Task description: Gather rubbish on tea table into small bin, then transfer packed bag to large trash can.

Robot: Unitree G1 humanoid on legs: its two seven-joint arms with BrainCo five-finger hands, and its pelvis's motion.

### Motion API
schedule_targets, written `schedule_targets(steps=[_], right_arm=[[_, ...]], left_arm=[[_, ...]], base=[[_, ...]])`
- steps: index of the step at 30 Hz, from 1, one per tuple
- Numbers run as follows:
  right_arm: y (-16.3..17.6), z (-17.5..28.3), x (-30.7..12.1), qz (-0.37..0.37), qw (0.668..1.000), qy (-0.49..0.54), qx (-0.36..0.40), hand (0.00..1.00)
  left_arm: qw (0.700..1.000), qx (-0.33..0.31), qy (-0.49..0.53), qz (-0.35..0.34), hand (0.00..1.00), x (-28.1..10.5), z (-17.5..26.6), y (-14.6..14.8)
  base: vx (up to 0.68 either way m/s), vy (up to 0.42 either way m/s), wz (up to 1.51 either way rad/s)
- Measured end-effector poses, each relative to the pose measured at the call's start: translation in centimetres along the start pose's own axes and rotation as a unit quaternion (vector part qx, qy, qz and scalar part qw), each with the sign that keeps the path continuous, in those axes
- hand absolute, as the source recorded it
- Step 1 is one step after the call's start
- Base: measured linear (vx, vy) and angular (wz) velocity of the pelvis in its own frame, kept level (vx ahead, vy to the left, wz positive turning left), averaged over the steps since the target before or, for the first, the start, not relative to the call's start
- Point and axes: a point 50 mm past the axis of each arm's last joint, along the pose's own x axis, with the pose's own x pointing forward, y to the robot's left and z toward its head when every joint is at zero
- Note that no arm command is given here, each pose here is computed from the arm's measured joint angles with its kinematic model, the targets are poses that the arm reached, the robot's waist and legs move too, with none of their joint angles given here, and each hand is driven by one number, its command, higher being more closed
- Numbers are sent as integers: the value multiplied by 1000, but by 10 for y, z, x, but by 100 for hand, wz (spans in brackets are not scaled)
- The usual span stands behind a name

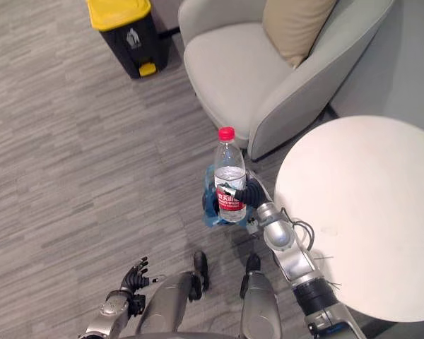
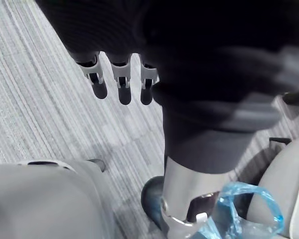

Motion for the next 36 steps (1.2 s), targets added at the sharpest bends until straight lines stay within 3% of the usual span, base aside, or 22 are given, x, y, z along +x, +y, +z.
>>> schedule_targets(steps=[11,18,36], right_arm=[[-12,30,27,-7,994,-68,-88,100],[-35,68,54,-61,983,-128,-115,100],[-83,95,104,-148,969,-114,-160,100]], left_arm=[[996,-22,-91,-3,0,10,51,-10],[985,-57,-161,3,0,15,95,-14],[970,-94,-224,-2,0,12,132,-18]], base=[[-117,-42,2],[-54,-63,13],[12,-16,7]])
